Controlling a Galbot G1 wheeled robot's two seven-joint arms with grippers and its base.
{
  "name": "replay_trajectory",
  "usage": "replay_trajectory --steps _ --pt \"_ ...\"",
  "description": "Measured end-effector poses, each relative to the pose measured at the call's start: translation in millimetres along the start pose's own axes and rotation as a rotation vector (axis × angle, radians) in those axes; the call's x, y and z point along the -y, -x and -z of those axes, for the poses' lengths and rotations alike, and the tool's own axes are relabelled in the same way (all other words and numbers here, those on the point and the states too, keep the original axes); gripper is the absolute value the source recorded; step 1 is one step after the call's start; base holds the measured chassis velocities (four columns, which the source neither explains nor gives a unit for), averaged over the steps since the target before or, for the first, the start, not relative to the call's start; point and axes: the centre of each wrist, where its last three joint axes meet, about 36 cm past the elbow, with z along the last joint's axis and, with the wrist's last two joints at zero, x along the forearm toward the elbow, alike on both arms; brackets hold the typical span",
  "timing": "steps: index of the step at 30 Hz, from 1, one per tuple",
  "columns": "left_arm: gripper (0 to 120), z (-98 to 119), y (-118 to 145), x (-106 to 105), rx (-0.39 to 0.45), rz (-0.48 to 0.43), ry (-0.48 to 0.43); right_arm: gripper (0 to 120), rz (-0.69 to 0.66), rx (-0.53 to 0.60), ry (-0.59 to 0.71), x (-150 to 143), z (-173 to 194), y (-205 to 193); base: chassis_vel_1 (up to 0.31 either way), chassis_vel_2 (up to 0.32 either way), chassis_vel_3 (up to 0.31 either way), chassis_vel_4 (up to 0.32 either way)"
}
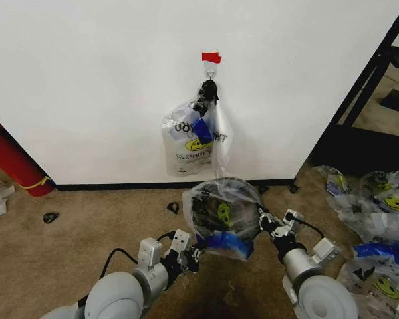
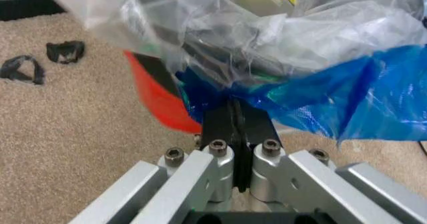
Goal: Pick up the garbage bag from the wall and place it over the trash bin.
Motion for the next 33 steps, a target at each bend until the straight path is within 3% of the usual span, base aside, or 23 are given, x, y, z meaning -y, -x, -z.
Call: replay_trajectory --steps 9,23,33 --pt "0 -9 3 -5 -0.010 0.020 -0.008 1 0.010 0.005 0.032 -3 5 -2 0.000 0.000 0.000 0.000" --pt "0 -26 43 -26 0.006 0.100 -0.042 1 0.046 -0.017 0.110 -12 12 -12 0.000 0.000 0.000 0.000" --pt "0 -31 45 -32 0.001 0.121 -0.063 1 0.051 -0.006 0.123 -6 11 -9 0.000 0.000 0.000 0.000"
